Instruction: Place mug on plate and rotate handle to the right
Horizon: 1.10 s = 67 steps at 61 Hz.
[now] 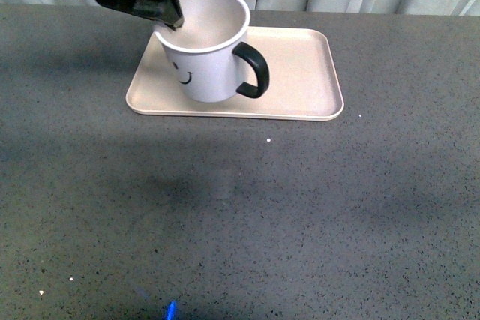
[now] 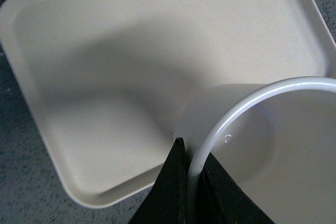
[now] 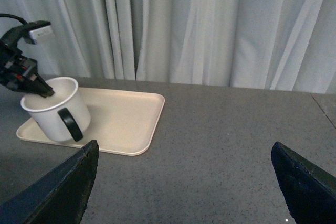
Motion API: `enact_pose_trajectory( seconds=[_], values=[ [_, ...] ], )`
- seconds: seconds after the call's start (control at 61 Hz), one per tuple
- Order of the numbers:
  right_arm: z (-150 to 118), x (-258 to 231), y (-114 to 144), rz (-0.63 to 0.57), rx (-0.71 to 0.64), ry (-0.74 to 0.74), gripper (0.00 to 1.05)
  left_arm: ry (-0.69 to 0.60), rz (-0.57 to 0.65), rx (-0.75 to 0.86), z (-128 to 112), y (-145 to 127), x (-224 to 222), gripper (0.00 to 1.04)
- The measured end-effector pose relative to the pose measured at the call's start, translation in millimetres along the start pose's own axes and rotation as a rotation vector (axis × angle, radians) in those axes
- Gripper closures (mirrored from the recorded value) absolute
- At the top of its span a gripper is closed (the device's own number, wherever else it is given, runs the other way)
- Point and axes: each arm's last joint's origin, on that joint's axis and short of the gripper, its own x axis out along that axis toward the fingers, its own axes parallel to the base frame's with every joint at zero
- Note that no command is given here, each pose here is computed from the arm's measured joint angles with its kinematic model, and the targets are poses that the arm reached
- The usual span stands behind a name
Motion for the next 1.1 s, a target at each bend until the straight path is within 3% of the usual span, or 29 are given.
enact_pose_trajectory(
  seconds=[0.574, 1.098],
  values=[
    [0.0, 0.0, 0.0, 0.0, 0.0, 0.0, 0.09, 0.069, 0.016, 0.058, 31.6, 0.4, 48.7, 1.03],
    [0.0, 0.0, 0.0, 0.0, 0.0, 0.0, 0.09, 0.1, 0.017, 0.081, 35.8, 2.6, 63.2, 1.03]
  ],
)
